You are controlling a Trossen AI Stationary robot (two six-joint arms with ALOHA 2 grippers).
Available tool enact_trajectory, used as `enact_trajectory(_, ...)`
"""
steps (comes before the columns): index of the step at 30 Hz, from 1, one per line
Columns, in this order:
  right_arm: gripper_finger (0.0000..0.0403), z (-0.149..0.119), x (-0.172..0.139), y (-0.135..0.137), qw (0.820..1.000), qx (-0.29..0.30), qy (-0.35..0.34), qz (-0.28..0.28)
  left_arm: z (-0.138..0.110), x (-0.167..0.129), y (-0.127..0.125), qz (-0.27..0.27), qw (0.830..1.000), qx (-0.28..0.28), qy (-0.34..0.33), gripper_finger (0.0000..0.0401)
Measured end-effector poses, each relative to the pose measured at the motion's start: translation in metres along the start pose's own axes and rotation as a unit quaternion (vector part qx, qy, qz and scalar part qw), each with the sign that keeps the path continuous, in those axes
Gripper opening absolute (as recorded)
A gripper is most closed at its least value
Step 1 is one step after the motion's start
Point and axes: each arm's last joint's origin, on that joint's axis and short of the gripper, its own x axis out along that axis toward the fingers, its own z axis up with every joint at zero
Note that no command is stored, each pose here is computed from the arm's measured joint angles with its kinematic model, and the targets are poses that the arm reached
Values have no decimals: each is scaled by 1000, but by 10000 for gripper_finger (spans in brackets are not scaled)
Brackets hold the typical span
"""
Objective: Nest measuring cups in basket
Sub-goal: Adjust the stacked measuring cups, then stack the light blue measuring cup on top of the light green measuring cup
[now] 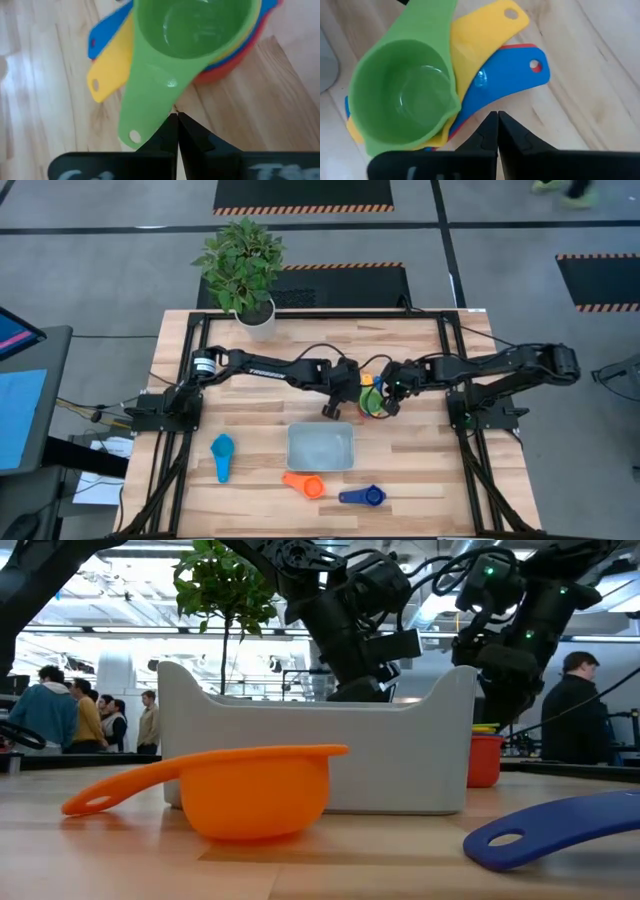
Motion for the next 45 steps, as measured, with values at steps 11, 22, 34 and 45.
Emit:
enact_trajectory(11,23,4,27,5,1000,-15,19,17,2,0,2,6,1000,25,-13,0)
enact_trajectory(22,16,12,29,7,999,-19,-19,31,10,0,6,31,997,43,-51,0)
enact_trajectory(34,28,6,26,2,1000,-12,12,16,5,-5,12,128,990,39,33,0)
enact_trajectory(45,20,-5,-9,-9,999,37,20,-22,-14,-36,6,153,955,-41,252,0)
